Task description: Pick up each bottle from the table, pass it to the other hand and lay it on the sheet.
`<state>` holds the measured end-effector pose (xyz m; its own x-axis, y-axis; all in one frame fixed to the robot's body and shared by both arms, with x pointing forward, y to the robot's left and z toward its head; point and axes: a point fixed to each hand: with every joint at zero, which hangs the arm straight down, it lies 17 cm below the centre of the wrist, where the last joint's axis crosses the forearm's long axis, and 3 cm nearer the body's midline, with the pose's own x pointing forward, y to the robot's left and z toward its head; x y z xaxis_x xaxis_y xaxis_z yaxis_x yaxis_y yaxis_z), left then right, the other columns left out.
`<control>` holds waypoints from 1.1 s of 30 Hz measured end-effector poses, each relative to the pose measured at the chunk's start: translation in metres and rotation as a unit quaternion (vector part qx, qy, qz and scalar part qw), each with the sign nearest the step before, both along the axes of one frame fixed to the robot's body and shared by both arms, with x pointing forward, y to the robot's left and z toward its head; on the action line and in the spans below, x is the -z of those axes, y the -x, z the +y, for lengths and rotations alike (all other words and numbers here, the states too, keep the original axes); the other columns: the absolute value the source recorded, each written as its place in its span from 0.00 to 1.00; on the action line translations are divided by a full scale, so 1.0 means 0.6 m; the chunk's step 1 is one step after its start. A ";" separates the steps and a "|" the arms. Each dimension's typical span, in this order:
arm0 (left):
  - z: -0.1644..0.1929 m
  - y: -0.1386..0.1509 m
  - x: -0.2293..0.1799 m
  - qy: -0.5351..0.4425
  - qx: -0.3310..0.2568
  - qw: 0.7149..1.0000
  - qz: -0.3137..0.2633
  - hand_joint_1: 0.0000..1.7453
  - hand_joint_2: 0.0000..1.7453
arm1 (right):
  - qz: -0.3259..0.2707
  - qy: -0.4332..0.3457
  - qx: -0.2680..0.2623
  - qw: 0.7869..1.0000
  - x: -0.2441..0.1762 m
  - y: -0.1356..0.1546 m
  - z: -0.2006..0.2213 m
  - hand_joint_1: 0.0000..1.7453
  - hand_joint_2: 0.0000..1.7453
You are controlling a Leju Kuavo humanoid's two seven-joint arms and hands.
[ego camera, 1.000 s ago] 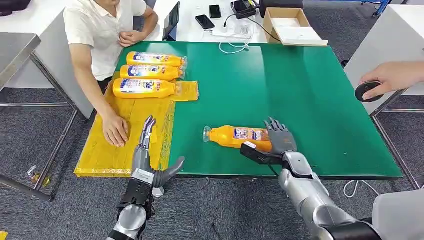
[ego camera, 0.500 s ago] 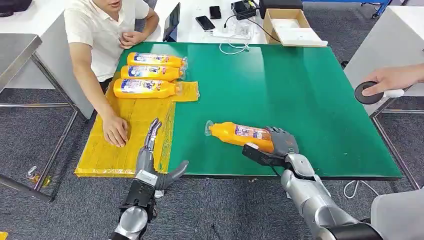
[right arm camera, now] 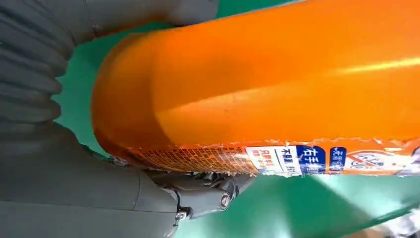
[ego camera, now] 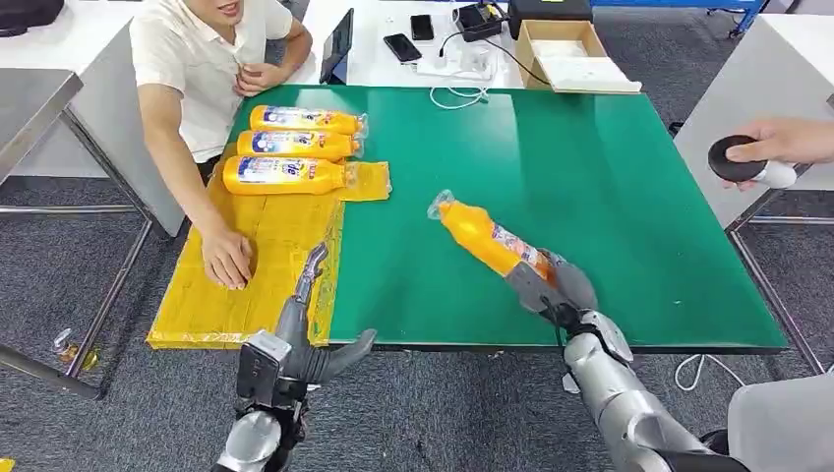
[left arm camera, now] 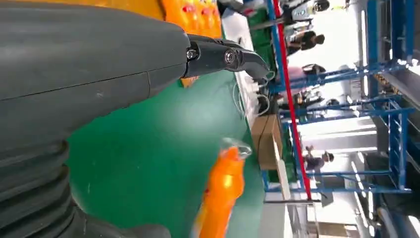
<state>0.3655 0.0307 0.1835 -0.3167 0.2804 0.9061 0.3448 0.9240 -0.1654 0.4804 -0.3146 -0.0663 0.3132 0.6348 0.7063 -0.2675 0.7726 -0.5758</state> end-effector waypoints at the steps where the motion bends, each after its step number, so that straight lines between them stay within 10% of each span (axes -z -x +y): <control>1: 0.001 0.001 0.000 0.003 0.000 1.000 0.001 0.00 1.00 | -0.003 -0.011 0.007 1.000 -0.001 0.000 0.000 1.00 1.00; 12: 0.015 0.001 0.015 0.075 0.020 0.995 0.066 0.00 1.00 | -0.102 -0.085 0.012 0.991 -0.044 -0.004 0.046 1.00 1.00; 33: -0.008 0.007 0.021 0.161 0.078 0.976 0.125 0.00 1.00 | -0.197 -0.206 -0.136 0.949 -0.145 0.064 0.351 1.00 1.00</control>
